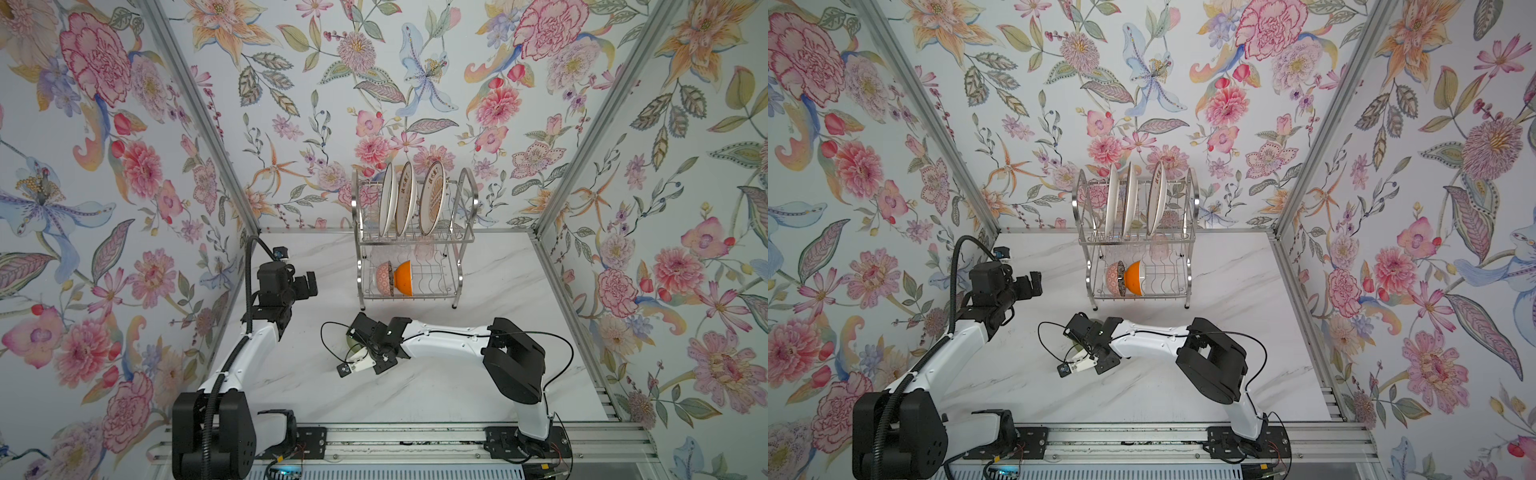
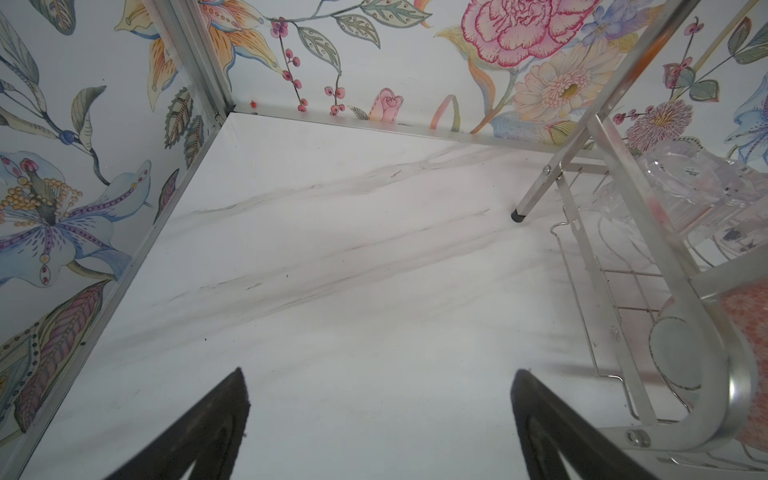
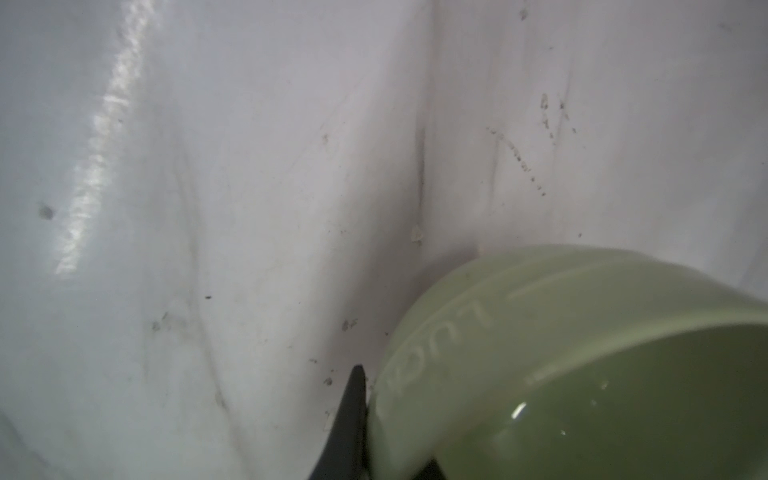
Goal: Unload the mixed dishes from the dish rack
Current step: 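Lower the green bowl onto the table and open the right gripper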
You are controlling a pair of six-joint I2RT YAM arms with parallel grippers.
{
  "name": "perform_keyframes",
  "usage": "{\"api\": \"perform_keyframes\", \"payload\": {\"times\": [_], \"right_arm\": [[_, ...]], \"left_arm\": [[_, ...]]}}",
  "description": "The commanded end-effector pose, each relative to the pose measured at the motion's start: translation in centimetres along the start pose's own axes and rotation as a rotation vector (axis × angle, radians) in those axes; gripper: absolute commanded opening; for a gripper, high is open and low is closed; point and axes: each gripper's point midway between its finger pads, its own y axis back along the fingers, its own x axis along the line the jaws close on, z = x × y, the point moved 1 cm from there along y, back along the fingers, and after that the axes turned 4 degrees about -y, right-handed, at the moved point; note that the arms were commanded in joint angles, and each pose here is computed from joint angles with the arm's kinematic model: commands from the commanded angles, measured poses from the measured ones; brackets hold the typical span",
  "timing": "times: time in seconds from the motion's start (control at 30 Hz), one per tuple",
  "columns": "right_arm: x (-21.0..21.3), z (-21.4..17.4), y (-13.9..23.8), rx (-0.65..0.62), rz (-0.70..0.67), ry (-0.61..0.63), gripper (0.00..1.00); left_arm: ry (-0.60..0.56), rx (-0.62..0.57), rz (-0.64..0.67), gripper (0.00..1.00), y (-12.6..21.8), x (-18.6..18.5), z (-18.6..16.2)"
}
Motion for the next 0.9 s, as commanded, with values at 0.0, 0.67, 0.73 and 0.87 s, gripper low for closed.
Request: {"api": "perform_keyframes", "payload": {"times": [0.0, 0.67, 0.73, 0.87], "right_arm": [[0.3, -0.1, 0.0, 0.018, -0.011, 0.022, 0.07], [-0.3, 1.1, 2.2, -0.110, -0.024, -0.058, 0.50], [-0.6, 1.2, 2.6, -0.125, -0.029, -0.076, 0.57], [-1.3, 1.5, 3.8, -0.179, -0.041, -0.120, 0.66]], "left_arm": [[-0.013, 0.012, -0.013, 0.99, -0.1, 0.2, -0.2], [0.004, 0.017, -0.045, 0.99, -0.6, -0.4, -0.1], [0.006, 0.013, -0.049, 0.99, -0.6, -0.4, 0.1], [0.008, -0.006, -0.068, 0.99, -0.4, -0.8, 0.9]]}}
